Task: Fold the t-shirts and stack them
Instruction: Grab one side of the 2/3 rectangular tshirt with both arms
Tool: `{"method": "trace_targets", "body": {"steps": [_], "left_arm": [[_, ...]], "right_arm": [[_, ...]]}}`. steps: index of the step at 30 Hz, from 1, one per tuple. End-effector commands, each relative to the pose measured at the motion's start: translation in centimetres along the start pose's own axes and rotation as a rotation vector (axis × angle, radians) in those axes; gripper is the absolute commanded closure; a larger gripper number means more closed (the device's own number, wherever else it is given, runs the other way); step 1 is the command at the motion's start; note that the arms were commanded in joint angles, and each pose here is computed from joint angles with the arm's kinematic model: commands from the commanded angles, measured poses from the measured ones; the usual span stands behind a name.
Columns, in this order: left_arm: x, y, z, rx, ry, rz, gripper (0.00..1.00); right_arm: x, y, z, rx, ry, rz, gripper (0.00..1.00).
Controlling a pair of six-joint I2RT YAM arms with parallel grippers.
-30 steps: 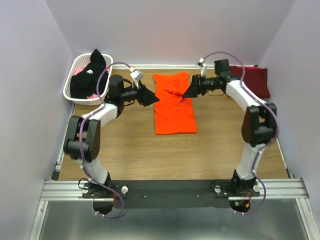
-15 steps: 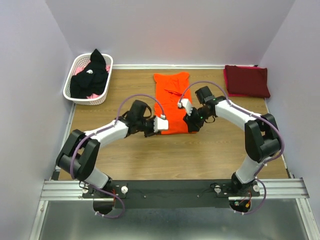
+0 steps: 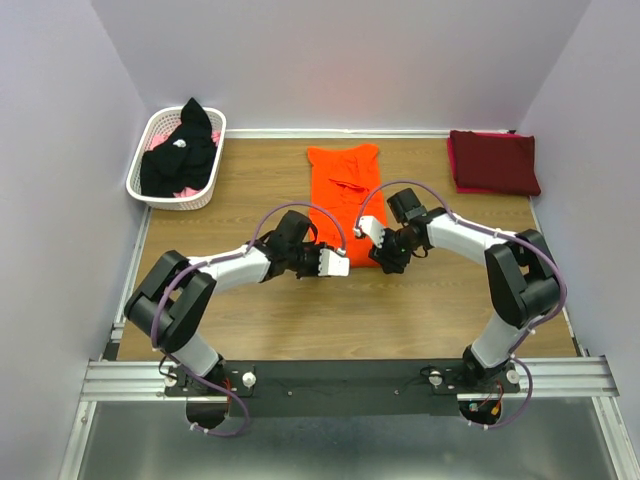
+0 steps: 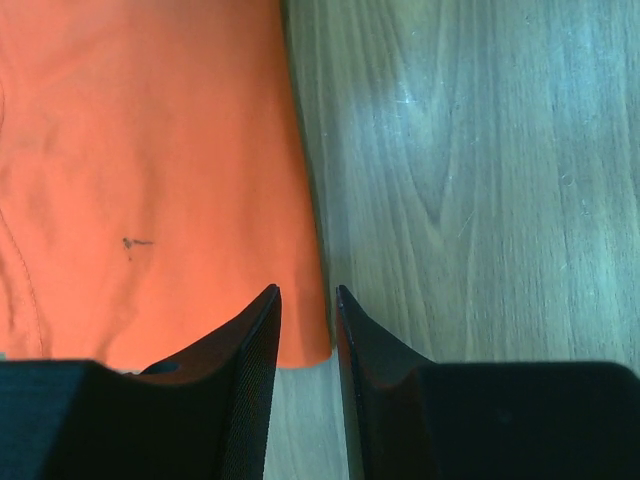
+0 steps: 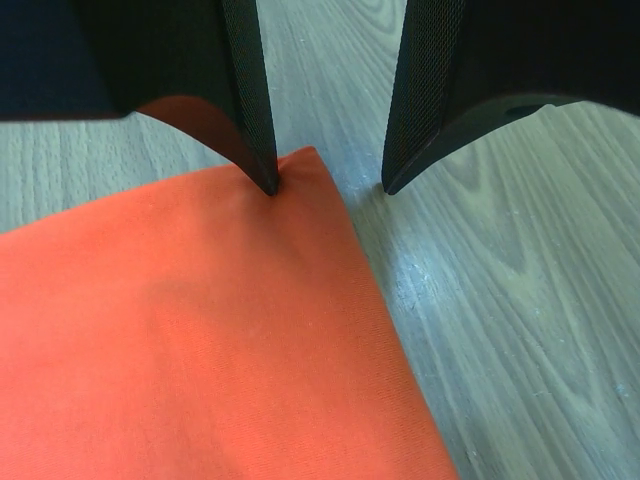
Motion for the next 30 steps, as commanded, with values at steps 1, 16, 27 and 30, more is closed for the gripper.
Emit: {"method": "trace_targets", "body": {"steps": [1,16,27,30], "left_arm": [[-0.2,0.2,-0.1,-0.055,0.018,-0.017,0.62],[-1.1,-1.1,2.4,-0.027,0.137,0.024,0.64],[-1.3,-1.0,2.6,-0.016,0.154,0.028,0.67],[-1.3,-1.2,2.7,-0.01,0.156,0.032,0.69]], "right_arm": [[0.1,-0.5,0.2,0.044,0.017,0.06,0.47],[2.9,-0.9,-1.7,0.058,-0.043,0.117,0.45],[-0.6,-0.6,0.0,0.077,0.007,0.036,0.45],[-1.2,-0.7,0.5,0.08,0.018,0.047,0.5]]}}
Point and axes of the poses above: each gripper's point midway between its finger pads, its own x axis back along the fingers, its own y axis along the line the jaws close on, z = x × y, the point moved 5 cm from there along x, back along the fingers, and after that the axes turned 9 degrees about x, right-handed, at the moved point
